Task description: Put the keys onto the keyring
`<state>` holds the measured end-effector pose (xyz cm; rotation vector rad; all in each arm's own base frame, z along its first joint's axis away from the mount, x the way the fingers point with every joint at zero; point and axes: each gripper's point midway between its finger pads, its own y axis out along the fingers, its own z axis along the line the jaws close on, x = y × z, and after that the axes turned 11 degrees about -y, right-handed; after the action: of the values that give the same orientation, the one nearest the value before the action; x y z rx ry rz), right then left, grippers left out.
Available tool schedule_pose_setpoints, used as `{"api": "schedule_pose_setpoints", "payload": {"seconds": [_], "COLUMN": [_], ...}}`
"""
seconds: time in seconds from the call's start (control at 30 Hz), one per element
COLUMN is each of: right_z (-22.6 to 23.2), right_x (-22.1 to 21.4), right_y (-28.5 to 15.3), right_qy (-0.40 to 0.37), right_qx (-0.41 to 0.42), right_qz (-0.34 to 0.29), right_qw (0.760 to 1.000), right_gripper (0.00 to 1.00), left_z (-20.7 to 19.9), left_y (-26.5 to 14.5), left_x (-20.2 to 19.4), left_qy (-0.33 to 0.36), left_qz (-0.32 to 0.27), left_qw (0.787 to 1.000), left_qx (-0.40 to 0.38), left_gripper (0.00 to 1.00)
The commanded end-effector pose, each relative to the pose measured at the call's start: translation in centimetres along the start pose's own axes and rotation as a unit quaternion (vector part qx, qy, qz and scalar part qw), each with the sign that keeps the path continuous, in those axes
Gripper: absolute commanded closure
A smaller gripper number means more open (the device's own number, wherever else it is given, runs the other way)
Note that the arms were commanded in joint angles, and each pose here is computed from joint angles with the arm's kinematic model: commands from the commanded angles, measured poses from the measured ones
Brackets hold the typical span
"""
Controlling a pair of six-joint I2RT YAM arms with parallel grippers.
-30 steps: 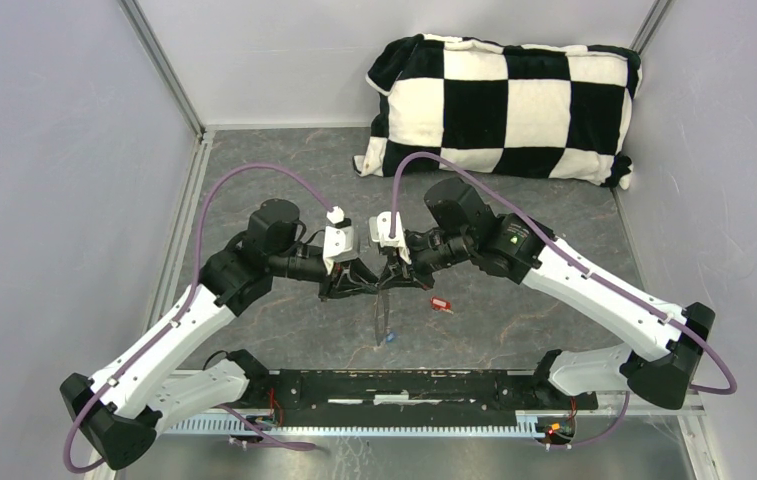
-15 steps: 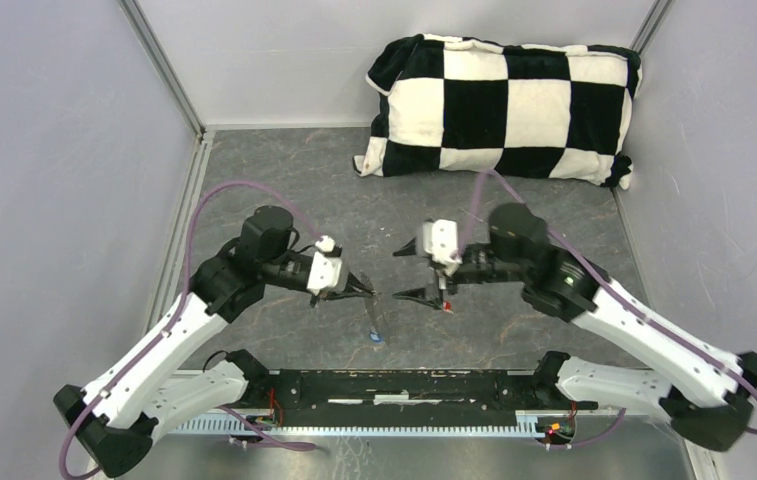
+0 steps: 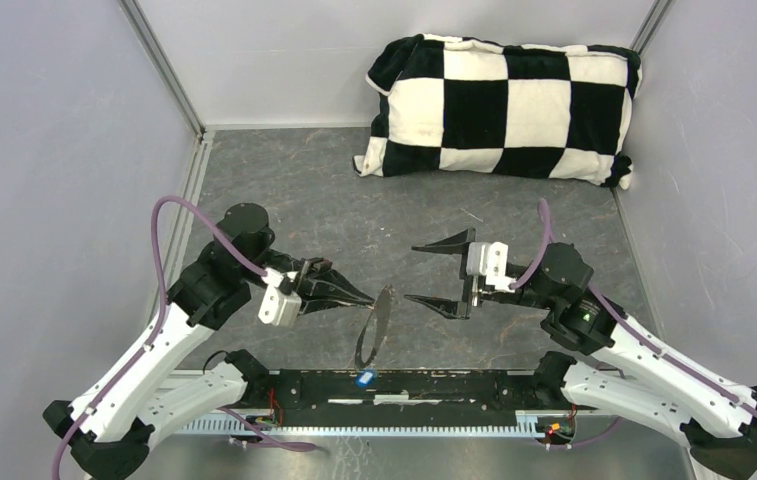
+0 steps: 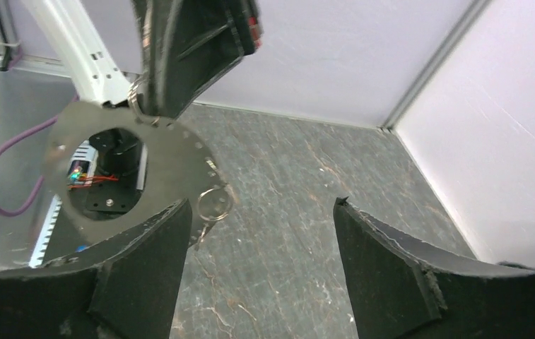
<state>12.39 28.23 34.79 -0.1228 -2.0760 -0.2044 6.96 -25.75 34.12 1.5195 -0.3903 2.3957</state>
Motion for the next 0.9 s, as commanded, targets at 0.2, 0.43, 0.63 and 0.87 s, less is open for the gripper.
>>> {"api": "schedule_pose_setpoints", "payload": {"seconds": [0.2,0.43,0.63,0.87], "right_z": [2.1,2.3,2.0,0.7], "right_x": [5.9,7.1,7.7,6.1], "right_y": [-0.3,-1.2,-1.2,-0.1], "right_qy": [-0.042,-0.041,-0.028,-0.031], "right_qx": [0.077,0.065,0.06,0.05], "right_qz": [-0.128,-0.162,-0.167,-0.105], "right_qw": [0.988,0.984,0.984,0.993], "right_gripper": [0.47,0.49,0.54,0.52], "left_z": [0.5,0.8,1.8,4.7], "left_y": [0.2,0.5,0.6,0.4], "left_x": [6.9,8.3,8.0,3.7], "left_qy": [0.05,0.051,0.047,0.001], "left_qz": [-0.077,-0.088,-0.081,0.0], "left_qw": [0.995,0.993,0.995,0.999], "left_qx": [-0.045,-0.056,-0.033,0.047], "left_gripper": [0.98,0.98,0.98,0.98]}}
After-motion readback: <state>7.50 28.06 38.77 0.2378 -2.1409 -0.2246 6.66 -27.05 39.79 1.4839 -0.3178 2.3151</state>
